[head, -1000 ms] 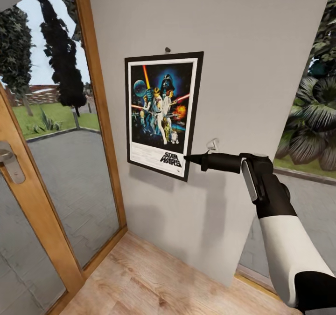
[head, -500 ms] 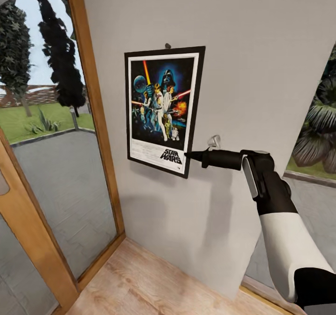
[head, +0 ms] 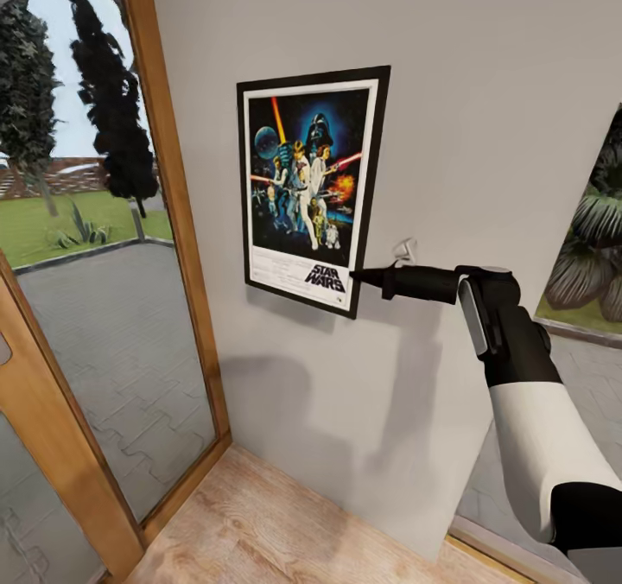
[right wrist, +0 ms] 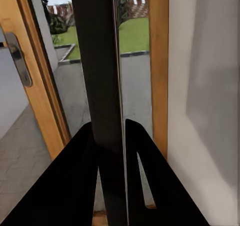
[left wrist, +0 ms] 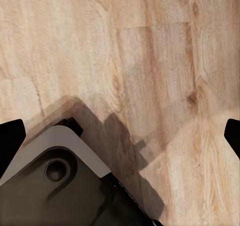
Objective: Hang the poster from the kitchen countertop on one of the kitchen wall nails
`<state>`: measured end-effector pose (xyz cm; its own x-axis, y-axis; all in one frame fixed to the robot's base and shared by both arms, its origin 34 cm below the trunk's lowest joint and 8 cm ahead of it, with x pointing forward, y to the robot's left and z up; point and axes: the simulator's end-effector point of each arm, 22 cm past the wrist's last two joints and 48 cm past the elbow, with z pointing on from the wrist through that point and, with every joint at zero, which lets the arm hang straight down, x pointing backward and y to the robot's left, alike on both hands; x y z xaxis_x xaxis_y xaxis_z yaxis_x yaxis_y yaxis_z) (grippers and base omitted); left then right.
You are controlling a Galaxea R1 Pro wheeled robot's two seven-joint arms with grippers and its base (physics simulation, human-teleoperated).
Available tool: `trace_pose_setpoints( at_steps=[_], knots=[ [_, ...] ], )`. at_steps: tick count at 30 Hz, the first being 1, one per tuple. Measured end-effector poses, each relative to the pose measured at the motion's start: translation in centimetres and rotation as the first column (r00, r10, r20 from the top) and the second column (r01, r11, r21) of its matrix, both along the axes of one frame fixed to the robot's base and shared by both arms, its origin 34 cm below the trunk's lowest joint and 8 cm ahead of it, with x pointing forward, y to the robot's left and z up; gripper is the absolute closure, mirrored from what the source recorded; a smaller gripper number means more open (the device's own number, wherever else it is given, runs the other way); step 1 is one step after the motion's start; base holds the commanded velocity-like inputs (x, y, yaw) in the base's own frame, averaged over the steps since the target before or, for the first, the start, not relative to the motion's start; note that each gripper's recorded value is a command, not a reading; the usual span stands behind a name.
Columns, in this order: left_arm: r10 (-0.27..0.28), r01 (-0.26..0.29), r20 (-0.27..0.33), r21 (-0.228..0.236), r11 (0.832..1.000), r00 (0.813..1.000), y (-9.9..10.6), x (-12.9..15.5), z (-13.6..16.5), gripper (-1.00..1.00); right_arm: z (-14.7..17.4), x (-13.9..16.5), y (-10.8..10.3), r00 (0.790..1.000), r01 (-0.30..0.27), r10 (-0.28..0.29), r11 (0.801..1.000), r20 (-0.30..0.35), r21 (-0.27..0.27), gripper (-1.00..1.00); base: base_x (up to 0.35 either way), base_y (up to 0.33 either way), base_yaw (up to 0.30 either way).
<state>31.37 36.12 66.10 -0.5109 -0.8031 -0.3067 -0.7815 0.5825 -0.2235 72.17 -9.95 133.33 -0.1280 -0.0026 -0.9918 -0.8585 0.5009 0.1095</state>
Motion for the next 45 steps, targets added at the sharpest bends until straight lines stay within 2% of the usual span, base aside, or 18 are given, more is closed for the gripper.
trace_pose_setpoints(
  at_steps=[13,19,28,45],
  knots=[
    [-0.001,0.001,0.000,-0.001,1.000,1.000,-0.1,0.0,0.0,-1.00,-0.6,0.4,-0.2,1.000,0.004,-0.004,1.000,-0.004,-0.007,1.00,0.052,-0.041,0.000],
    [-0.005,0.005,0.001,0.003,1.000,1.000,-0.1,0.0,0.0,-1.00,-0.3,0.3,-0.1,1.000,0.002,-0.002,1.000,0.027,-0.011,1.00,0.182,-0.001,0.000],
    [-0.003,0.003,0.009,0.009,1.000,1.000,0.0,0.2,0.1,-1.00,0.1,0.4,-0.2,0.999,0.004,-0.004,1.000,0.038,-0.010,1.00,0.052,0.000,0.000],
    [-0.003,0.003,0.009,0.009,1.000,1.000,0.0,0.2,0.1,-1.00,-1.2,1.7,-0.3,1.000,0.007,-0.007,1.000,-0.020,-0.006,1.00,0.004,0.000,0.000]
  ],
)
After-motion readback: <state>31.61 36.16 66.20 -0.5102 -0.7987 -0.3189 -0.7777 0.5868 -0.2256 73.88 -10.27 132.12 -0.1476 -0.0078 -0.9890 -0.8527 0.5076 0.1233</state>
